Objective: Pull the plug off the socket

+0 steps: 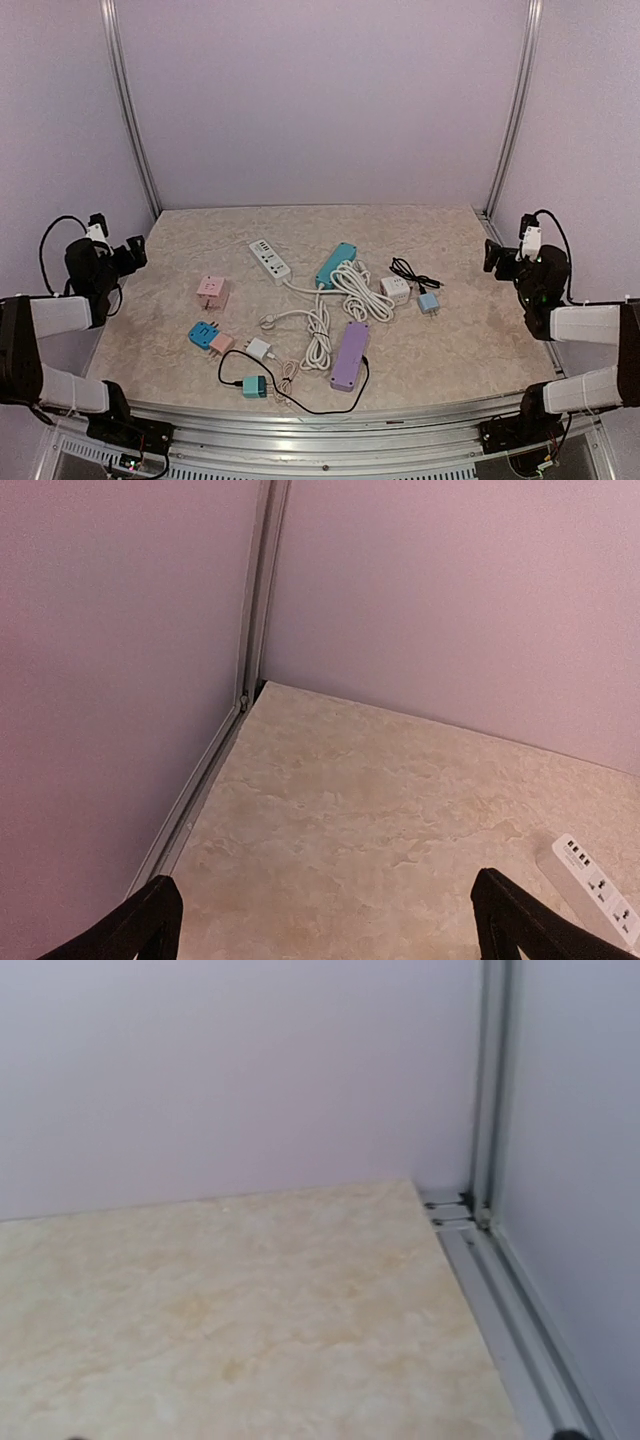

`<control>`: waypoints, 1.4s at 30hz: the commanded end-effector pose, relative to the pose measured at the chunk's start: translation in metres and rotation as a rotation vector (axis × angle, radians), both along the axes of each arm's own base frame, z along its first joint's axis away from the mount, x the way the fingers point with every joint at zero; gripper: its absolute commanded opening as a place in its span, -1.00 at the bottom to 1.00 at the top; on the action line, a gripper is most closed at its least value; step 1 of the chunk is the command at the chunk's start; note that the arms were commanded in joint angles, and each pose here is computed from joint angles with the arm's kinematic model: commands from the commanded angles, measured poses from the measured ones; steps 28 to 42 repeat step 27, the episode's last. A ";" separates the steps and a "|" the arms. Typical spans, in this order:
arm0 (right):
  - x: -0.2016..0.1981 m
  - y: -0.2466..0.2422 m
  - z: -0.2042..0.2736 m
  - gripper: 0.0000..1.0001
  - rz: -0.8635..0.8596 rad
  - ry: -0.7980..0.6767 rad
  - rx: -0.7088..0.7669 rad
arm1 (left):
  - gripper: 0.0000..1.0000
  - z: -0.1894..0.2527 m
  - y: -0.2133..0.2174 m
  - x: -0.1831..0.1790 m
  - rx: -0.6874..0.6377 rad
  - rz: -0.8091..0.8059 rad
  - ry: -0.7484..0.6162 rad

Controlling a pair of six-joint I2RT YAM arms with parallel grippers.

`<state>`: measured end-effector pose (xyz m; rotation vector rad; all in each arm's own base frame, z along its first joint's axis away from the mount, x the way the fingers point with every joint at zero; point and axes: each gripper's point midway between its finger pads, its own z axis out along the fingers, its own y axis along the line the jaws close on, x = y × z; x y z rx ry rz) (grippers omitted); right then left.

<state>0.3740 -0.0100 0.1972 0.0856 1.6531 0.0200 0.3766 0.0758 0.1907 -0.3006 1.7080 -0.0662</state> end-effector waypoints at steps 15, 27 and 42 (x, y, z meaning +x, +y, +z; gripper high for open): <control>-0.015 -0.013 -0.009 0.99 -0.061 -0.081 -0.051 | 0.97 -0.019 -0.021 -0.003 0.172 0.048 -0.009; -0.017 -0.012 -0.007 0.99 -0.054 -0.090 -0.050 | 0.97 -0.020 -0.010 -0.007 0.137 0.077 -0.016; -0.017 -0.012 -0.007 0.99 -0.054 -0.090 -0.050 | 0.97 -0.020 -0.010 -0.007 0.137 0.077 -0.016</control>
